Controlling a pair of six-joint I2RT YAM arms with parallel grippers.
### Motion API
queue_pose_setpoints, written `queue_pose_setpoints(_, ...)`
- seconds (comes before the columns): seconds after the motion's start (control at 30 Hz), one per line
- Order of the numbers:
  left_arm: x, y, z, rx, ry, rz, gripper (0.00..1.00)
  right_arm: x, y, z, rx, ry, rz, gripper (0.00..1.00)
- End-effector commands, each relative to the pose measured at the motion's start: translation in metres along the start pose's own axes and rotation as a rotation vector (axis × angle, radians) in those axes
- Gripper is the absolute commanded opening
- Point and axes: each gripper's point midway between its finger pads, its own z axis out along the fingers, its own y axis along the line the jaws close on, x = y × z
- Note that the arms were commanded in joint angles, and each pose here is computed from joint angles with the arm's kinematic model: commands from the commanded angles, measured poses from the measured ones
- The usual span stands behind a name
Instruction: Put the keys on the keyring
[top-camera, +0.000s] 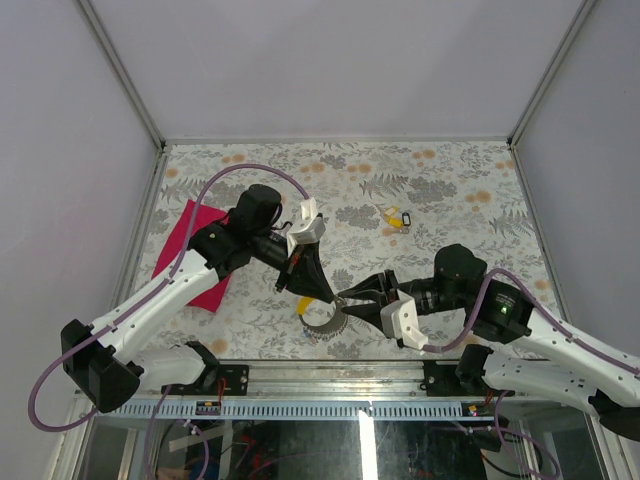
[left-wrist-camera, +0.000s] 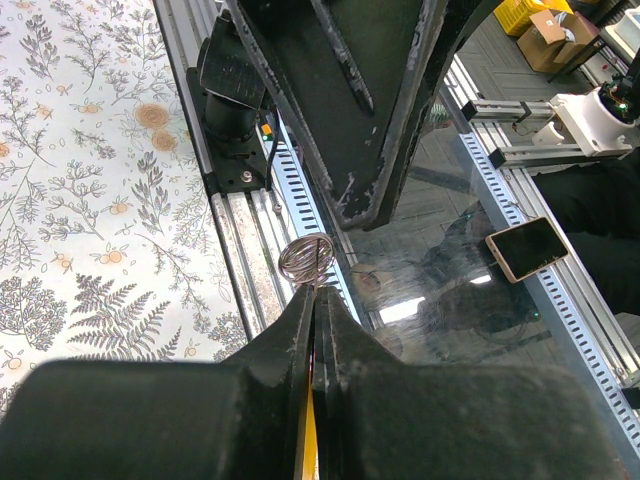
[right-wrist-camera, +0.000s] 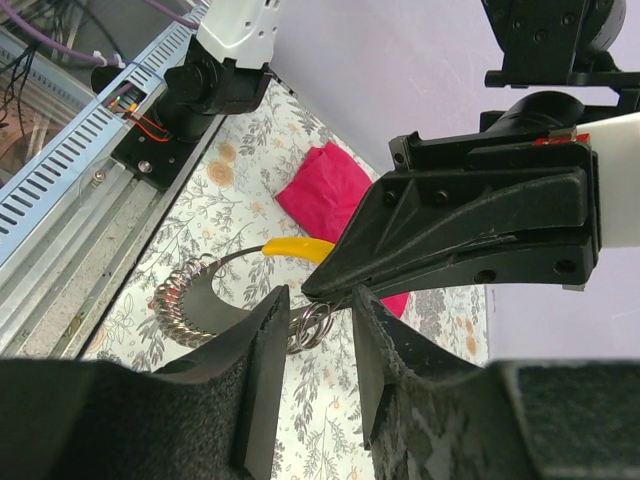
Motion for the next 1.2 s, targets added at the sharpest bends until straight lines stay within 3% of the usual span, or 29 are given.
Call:
queue_pose_setpoints(0.0,-0.017,-0.002,-0.002,0.004,-0.022,0.085,0.00,0.000,-0.008,0.003,0.028,-0.001,-0.006,0.38)
queue_pose_setpoints(1.17,-0.018,-0.001,-0.002,0.005,-0.021,0.088,0.00,0.006,-0.022,-0.001,0.129,0.036,0.048,0.27)
